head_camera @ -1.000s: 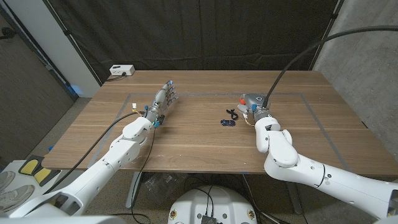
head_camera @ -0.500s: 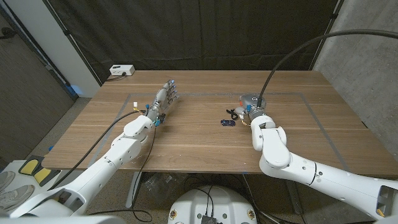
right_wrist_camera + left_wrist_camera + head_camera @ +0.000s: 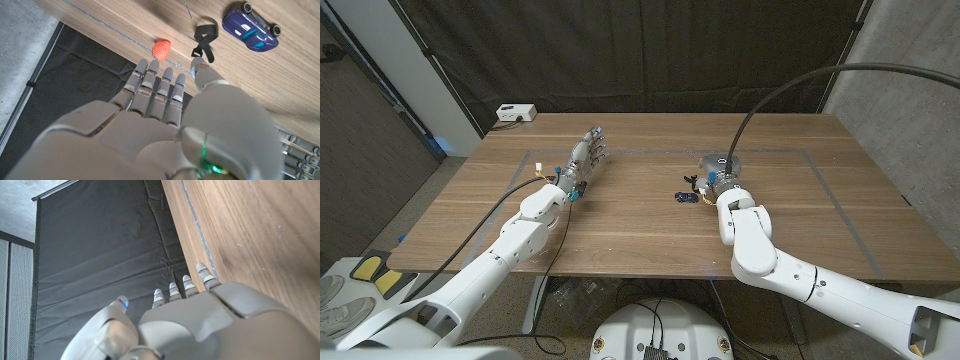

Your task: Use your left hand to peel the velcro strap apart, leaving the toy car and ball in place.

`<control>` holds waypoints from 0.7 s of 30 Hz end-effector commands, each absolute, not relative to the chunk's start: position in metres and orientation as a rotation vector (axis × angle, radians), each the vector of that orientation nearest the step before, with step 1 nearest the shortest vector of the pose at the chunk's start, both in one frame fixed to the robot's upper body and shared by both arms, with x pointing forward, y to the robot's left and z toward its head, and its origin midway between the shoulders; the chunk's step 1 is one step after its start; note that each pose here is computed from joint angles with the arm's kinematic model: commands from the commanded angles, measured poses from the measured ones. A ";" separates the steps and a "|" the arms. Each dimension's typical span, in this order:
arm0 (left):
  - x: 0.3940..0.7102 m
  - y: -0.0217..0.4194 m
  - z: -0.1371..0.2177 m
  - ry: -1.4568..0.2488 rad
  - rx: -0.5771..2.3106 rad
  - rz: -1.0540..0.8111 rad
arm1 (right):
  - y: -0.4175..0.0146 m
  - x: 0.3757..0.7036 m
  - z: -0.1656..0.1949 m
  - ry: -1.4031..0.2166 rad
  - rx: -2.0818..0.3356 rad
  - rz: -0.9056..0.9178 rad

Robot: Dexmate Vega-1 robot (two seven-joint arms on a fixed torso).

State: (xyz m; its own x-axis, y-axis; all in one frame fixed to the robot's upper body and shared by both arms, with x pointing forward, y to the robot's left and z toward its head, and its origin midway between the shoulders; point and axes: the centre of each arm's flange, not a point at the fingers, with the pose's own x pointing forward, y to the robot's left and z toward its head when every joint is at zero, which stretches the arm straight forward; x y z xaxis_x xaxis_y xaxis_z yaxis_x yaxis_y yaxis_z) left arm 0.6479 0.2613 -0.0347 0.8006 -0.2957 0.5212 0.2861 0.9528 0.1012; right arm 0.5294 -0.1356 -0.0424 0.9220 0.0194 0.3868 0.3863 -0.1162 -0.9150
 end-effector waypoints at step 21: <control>0.650 0.260 -0.035 -0.543 0.013 -0.300 | -0.131 0.549 -0.055 -0.348 -1.784 -0.349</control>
State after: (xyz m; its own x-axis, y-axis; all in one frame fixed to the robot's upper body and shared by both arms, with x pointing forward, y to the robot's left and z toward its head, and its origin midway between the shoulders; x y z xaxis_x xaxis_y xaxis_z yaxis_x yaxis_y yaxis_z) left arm 0.6495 0.2600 -0.0356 0.8101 -0.2881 0.5105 0.2798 0.9553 0.0952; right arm 0.5413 -0.1308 -0.0487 0.8958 0.0401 0.4427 0.4406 -0.2126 -0.8722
